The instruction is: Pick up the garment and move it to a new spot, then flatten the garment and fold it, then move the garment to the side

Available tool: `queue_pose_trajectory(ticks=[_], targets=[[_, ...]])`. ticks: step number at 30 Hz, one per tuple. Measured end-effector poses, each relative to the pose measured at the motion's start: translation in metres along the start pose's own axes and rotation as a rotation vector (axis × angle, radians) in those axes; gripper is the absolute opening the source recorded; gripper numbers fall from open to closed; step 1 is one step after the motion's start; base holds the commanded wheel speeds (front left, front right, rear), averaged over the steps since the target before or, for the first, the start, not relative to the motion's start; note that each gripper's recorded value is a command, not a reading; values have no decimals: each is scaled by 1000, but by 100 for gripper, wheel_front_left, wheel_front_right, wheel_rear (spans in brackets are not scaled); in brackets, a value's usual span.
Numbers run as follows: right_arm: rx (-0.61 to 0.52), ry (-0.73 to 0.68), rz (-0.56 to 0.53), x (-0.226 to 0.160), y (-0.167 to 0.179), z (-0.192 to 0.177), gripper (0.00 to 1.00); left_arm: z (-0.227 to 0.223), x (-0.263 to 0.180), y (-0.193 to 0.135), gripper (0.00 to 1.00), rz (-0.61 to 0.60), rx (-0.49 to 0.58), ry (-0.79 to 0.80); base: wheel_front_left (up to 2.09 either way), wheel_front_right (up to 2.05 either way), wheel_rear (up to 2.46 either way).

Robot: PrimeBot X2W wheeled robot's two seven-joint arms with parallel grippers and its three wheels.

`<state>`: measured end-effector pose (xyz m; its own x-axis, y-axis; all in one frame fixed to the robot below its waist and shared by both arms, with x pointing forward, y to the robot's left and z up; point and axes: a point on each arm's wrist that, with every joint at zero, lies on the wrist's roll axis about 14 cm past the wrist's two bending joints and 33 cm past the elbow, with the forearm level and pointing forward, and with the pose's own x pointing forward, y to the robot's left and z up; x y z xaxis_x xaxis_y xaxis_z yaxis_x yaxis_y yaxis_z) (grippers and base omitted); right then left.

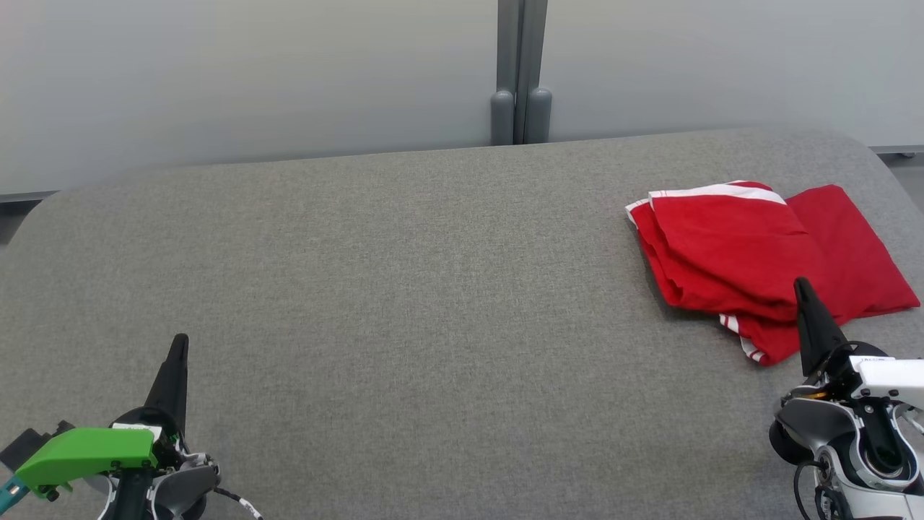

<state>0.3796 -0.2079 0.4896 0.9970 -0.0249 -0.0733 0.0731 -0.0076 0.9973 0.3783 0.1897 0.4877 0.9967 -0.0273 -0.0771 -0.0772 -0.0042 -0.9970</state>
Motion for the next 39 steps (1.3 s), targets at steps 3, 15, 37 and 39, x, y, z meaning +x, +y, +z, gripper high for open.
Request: queue_pose_trajectory(ticks=[3, 15, 37, 39], targets=[[0, 1, 2, 0, 1, 0, 0, 0, 0, 0, 0, -1, 0, 0, 0, 0, 0], [0, 1, -1, 0, 1, -1, 0, 0, 0, -1, 0, 2, 0, 0, 0, 0, 0], [-1, 2, 5, 1, 3, -1, 0, -1, 1, -4, 0, -7, 1, 2, 0, 0, 0], [-1, 1, 5, 1, 3, -1, 0, -1, 1, -4, 0, -7, 1, 2, 0, 0, 0]])
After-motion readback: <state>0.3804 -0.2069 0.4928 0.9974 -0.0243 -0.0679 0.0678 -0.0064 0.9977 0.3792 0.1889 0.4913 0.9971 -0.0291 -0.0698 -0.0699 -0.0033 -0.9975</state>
